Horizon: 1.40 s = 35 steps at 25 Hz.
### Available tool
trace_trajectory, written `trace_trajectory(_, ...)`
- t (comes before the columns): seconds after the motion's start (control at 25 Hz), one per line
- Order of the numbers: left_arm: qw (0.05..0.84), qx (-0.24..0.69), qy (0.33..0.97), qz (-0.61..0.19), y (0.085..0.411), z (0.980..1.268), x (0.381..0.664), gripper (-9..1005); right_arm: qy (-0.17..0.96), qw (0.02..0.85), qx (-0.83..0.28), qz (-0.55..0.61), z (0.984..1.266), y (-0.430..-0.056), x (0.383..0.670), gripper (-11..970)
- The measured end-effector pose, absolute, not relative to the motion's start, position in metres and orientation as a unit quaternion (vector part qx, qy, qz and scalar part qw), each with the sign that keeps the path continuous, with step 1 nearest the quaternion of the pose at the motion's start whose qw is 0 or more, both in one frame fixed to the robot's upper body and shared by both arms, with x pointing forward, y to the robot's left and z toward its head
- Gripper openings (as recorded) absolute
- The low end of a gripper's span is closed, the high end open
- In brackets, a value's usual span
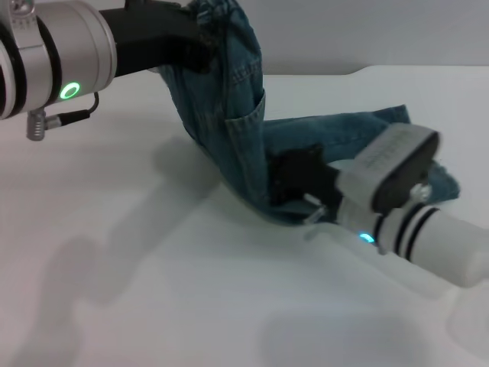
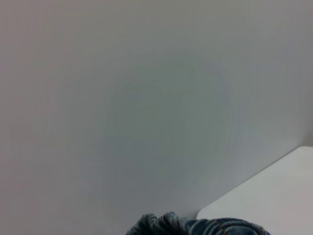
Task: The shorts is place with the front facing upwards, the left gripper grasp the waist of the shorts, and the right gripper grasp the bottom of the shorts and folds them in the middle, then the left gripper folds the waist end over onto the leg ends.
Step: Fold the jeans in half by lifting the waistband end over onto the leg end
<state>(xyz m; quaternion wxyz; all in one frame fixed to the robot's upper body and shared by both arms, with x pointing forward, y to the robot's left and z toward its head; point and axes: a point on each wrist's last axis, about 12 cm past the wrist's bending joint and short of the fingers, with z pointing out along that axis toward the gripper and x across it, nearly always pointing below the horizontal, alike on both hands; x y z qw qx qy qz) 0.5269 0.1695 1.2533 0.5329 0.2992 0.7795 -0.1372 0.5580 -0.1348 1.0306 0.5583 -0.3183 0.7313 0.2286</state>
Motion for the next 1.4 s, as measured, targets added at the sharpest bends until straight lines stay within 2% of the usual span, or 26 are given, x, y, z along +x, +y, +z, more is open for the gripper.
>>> trace_trajectory(0.44, 0.535, 0.304, 0.776, -0.141, 0.166, 1.254, 0.527, 161, 0.722, 0.543, -0.345, 0.253, 1.037, -0.109, 0.554, 0)
trace_trajectory(0.8, 0.536, 0.301, 0.776, -0.140, 0.168, 1.253, 0.526, 160, 0.745, 0.587, -0.220, 0.228, 1.024, -0.177, 0.543, 0)
trace_trajectory(0.96, 0.539, 0.302, 0.773, -0.147, 0.166, 1.255, 0.526, 160, 0.748, 0.594, -0.202, 0.217, 1.021, -0.190, 0.538, 0)
trace_trajectory(1.16, 0.545, 0.310, 0.761, -0.166, 0.160, 1.259, 0.525, 160, 0.752, 0.588, -0.207, 0.216, 1.020, -0.185, 0.544, 0)
trace_trajectory(1.4, 0.553, 0.314, 0.751, -0.178, 0.155, 1.263, 0.525, 160, 0.759, 0.562, -0.232, 0.234, 1.023, -0.162, 0.553, 0)
